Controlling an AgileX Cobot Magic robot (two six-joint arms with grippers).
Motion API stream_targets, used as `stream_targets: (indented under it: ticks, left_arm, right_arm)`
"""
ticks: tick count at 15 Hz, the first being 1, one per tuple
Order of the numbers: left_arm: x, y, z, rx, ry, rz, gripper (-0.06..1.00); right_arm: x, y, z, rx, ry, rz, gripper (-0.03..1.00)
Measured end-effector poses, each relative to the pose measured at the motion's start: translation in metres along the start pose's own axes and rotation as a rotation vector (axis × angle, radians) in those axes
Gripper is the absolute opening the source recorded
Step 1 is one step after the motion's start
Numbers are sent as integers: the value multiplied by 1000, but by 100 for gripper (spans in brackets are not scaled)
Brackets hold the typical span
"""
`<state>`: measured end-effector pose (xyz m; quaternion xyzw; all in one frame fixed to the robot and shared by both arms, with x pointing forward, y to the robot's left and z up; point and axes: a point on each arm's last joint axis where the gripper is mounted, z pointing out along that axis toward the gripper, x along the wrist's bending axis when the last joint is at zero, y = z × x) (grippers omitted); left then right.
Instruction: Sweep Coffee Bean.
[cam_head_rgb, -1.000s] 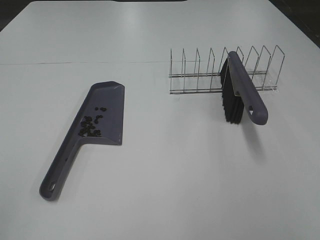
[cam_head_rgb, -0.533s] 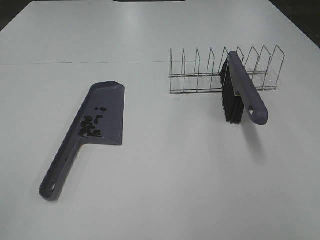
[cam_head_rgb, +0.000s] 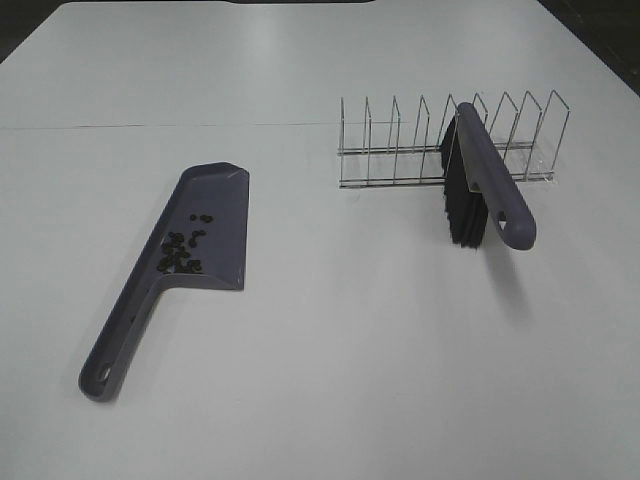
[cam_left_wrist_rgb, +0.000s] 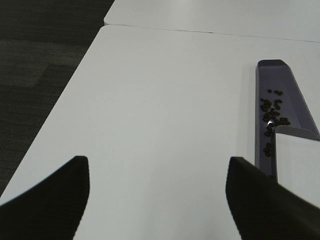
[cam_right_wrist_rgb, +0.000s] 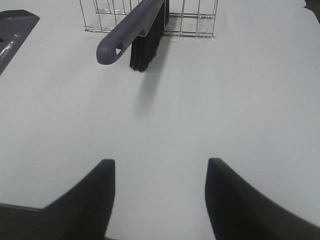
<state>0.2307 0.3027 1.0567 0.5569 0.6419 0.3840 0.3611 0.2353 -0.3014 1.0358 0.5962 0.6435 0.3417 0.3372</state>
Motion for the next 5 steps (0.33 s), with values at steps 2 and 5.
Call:
stream_targets:
  ticks: [2, 5]
  left_arm:
    - [0, 0, 0, 0, 0, 0, 68]
    - [0, 0, 0, 0, 0, 0, 68]
  right_arm:
    - [0, 0, 0, 0, -1, 0, 50]
    - [0, 0, 0, 0, -1, 0, 50]
